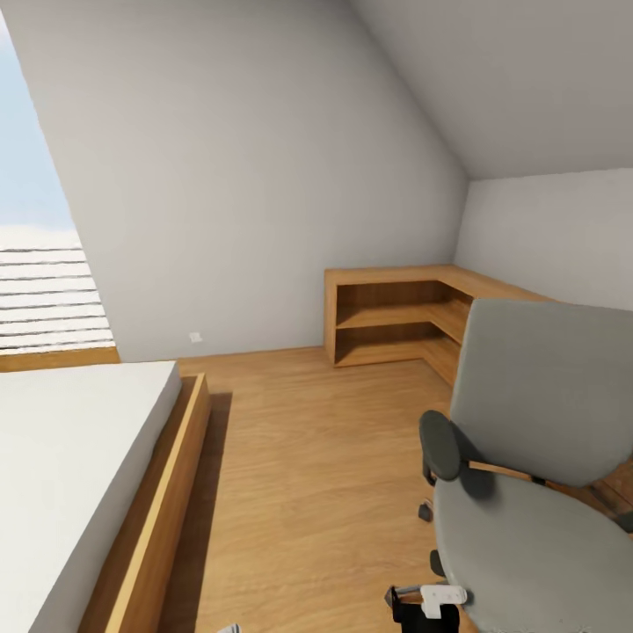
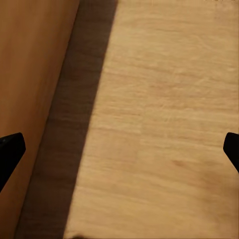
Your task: In the bedroom, organize the workspace by keeping the computer under the desk, ensuring the monitor is on the desk, placing the keyboard on the desk next to the monitor, placing the mouse on the desk next to the keyboard, moving the folder from the swivel chair onto the desk next to the mouse, stacking the notebook on top of the folder with the pen on top of the notebook, and positioning the swivel chair next to the desk.
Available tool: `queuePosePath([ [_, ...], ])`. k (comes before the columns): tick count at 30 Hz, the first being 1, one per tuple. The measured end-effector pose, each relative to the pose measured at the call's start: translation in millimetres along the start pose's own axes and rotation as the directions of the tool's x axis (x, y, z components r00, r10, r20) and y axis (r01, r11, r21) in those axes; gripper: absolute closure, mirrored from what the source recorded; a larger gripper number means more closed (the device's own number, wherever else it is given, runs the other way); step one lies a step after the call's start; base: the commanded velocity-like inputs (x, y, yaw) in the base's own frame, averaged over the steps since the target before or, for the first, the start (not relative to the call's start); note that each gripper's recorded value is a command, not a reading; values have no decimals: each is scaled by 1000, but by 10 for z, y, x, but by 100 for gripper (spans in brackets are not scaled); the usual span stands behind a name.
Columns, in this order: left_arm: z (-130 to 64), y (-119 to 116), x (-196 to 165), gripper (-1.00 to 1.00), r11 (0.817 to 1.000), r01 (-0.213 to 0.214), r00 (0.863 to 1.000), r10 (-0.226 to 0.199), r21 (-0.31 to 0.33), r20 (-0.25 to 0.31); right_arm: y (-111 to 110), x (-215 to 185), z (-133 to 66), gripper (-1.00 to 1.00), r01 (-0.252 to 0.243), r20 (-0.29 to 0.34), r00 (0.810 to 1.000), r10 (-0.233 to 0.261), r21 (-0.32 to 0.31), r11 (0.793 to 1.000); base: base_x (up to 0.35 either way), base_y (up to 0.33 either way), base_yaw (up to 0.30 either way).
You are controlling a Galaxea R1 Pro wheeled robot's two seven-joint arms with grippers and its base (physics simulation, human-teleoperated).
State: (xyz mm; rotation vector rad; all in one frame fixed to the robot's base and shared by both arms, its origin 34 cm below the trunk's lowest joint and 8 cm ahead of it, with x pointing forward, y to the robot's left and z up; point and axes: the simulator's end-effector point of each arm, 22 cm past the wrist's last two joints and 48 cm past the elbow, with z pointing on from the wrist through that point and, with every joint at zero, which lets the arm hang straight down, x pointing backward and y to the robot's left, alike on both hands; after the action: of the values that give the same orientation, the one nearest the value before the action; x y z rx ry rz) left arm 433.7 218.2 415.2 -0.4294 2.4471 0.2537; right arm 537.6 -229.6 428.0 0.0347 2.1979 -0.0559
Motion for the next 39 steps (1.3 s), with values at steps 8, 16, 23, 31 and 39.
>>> queuePosePath([
  [8,-4,-10,-8,-100,1000,1,1000,-1,2,2,9,-32,0,-100,1,11,1000,-1,-3,1000,5,0,-146],
  [16,-13,-28,-24,-100,1000,1,1000,-1,6,6,-5,-119,-5,-100,-9,46,999,9,2,1000,0,0,-241],
  [23,-16,-33,-34,-100,1000,0,1000,0,7,9,7,-136,-6,-100,-3,50,999,3,-3,1000,-50,-54,-212],
  [31,-19,-34,-45,-100,1000,0,1000,0,8,11,-22,-143,-9,-100,-18,51,999,17,7,1000,-132,-166,-180],
  [39,-18,-30,-51,-100,1000,2,1000,-2,8,13,-11,-154,-7,-100,-12,54,998,12,4,1000,-77,-11,-33],
])
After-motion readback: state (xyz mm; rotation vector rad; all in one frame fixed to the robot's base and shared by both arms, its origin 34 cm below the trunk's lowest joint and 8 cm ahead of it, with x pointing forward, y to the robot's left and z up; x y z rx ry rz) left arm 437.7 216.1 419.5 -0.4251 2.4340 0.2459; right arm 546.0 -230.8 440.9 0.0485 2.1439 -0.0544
